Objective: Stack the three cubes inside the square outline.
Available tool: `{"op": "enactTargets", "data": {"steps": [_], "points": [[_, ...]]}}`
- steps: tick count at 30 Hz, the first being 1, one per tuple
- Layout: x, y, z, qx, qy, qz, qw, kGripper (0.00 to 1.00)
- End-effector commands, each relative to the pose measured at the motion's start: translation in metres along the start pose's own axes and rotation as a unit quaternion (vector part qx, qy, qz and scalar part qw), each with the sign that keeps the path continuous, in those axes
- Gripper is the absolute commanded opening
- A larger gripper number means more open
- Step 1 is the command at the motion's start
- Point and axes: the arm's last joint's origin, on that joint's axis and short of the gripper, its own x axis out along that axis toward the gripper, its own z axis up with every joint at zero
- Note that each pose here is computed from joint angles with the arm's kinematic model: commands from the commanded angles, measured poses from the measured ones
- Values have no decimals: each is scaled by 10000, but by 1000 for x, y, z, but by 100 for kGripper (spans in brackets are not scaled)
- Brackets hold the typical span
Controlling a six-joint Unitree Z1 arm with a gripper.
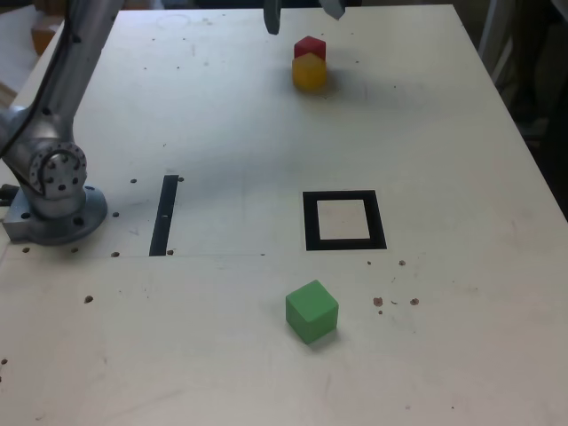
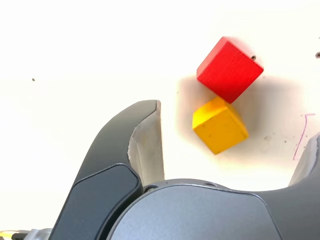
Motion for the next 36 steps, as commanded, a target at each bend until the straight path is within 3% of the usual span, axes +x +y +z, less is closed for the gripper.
{"op": "enactTargets", "data": {"steps": [1, 5, 12, 19, 36], "points": [[12, 7, 4, 8, 93, -97, 9999, 98], [31, 15, 11, 29, 188, -246, 9995, 98], [39, 22, 17, 82, 131, -288, 9995, 97], [54, 23, 24, 127, 177, -445, 9988, 96], [81, 26, 35, 124, 261, -536, 9981, 82]]}}
